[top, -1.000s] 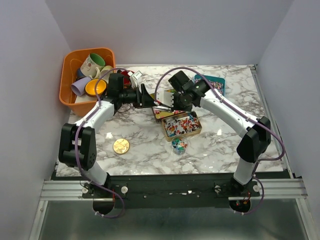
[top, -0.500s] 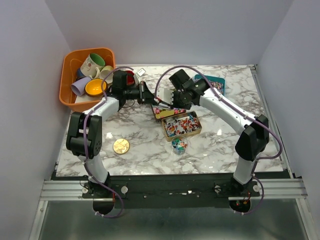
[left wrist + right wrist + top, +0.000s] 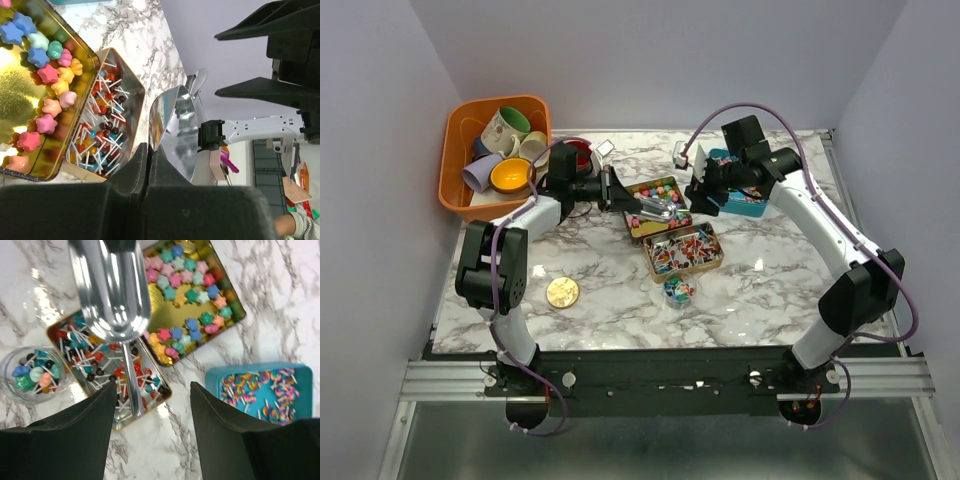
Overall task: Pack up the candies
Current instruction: Adjust the spatula.
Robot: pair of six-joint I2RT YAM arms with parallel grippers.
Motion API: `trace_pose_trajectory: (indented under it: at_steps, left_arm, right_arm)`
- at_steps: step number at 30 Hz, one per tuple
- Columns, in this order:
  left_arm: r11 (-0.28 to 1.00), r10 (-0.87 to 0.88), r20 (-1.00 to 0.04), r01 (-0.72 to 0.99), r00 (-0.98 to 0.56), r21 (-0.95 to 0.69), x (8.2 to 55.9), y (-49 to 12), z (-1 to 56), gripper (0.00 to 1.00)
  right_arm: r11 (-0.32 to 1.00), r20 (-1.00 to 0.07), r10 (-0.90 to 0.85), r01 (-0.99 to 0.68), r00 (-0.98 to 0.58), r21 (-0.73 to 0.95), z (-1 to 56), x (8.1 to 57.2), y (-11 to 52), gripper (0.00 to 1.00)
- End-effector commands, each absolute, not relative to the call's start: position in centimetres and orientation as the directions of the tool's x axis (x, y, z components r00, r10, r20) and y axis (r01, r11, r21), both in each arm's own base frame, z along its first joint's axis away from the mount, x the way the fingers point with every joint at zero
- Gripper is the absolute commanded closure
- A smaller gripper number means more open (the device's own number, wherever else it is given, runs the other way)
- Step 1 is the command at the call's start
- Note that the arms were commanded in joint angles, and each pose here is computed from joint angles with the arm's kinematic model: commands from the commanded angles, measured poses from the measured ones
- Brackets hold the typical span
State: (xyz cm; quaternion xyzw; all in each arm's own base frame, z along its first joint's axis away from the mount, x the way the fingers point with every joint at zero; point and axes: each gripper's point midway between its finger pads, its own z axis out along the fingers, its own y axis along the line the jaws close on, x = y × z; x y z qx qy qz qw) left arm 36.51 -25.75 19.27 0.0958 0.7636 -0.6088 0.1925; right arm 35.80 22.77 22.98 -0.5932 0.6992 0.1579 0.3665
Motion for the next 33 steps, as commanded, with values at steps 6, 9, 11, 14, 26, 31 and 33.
trace_pose_trajectory:
  at_steps: [6,9,11,14,26,31,33]
  left_arm:
    - [0.199,-0.036,-0.399,0.385,-0.916,-0.901,35.2,-26.7,19.0,1.0]
    - [0.202,-0.039,-0.393,0.378,-0.919,-0.904,35.3,-26.8,18.8,1.0]
    - [0.199,-0.045,-0.389,0.373,-0.92,-0.906,35.5,-26.8,18.8,1.0]
    - [0.196,-0.048,-0.392,0.377,-0.919,-0.905,35.7,-26.9,19.0,1.0]
    - [0.172,-0.051,-0.38,0.367,-0.924,-0.914,36.5,-27.4,19.1,1.0]
    - [0.168,-0.053,-0.377,0.364,-0.925,-0.916,36.7,-27.5,19.0,1.0]
    - [0.166,-0.053,-0.371,0.358,-0.927,-0.919,36.7,-27.6,19.0,1.0]
  right_arm:
    - [0.091,-0.75,-0.66,-0.989,0.029,-0.118,21.5,34.0,25.4,0.37]
    - [0.06,-0.734,-0.676,-0.988,0.065,-0.142,21.0,33.9,25.1,0.38]
    - [0.046,-0.718,-0.691,-0.986,0.086,-0.162,20.6,34.0,24.8,0.4]
    - [0.038,-0.694,-0.713,-0.983,0.099,-0.18,19.9,34.1,24.2,0.48]
    - [0.014,-0.656,-0.743,-0.977,0.132,-0.213,18.8,34.2,23.5,0.55]
    - [0.005,-0.649,-0.75,-0.979,0.131,-0.203,18.6,34.3,23.6,0.73]
    - [0.005,-0.646,-0.753,-0.98,0.128,-0.2,18.5,34.4,23.6,0.74]
